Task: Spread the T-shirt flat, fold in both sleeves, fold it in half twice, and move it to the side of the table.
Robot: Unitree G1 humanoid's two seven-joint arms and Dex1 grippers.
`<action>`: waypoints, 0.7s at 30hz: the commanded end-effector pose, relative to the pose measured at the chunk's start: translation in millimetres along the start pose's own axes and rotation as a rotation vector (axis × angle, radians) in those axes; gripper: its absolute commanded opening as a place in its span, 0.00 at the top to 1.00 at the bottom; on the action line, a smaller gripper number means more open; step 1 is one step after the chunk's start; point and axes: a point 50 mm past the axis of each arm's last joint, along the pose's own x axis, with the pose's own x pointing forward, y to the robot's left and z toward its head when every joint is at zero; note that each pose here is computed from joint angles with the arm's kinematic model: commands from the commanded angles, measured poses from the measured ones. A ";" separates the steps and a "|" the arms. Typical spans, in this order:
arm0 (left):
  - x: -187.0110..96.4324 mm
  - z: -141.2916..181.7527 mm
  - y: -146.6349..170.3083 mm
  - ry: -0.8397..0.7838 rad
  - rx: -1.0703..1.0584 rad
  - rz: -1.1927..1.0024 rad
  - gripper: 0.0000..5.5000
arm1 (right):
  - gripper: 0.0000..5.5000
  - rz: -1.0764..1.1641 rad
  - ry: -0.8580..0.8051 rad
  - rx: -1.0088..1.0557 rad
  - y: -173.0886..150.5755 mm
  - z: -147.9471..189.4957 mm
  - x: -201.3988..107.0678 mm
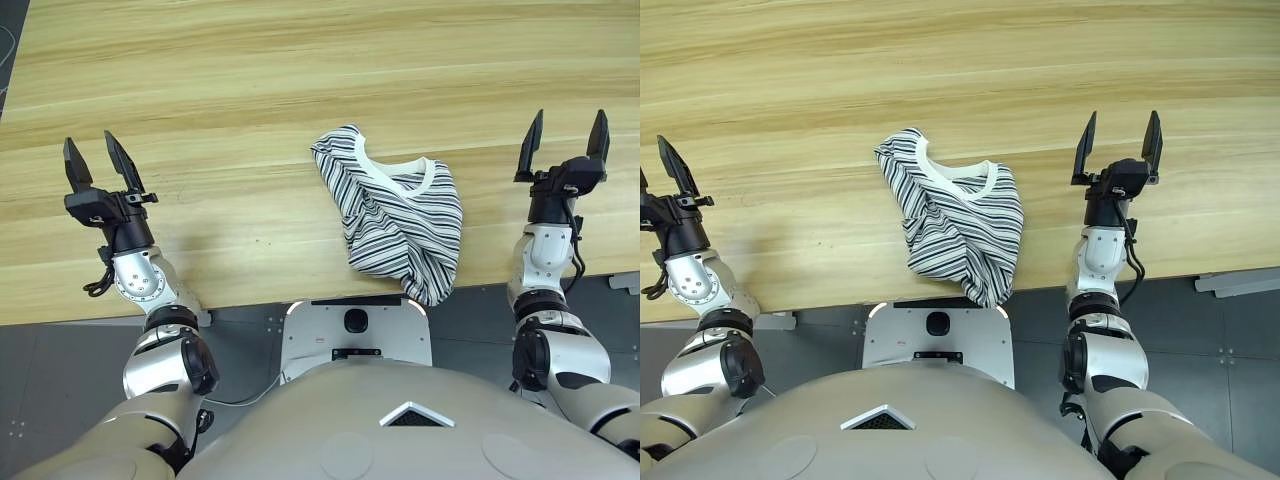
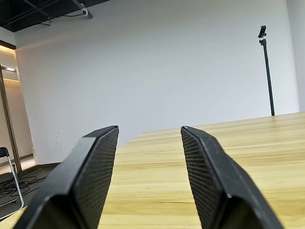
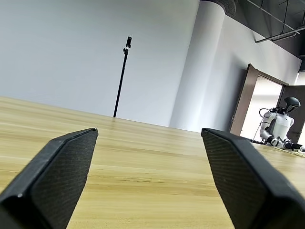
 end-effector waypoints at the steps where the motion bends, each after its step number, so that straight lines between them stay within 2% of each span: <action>1: 0.3 1.7 2.6 -0.009 0.007 0.001 0.56 | 0.27 0.004 -0.004 0.002 0.6 1.6 7.0; 21: 3.8 1.6 -0.6 -0.011 0.005 -0.009 0.56 | 0.27 -0.005 0.014 0.003 -0.9 -0.4 7.6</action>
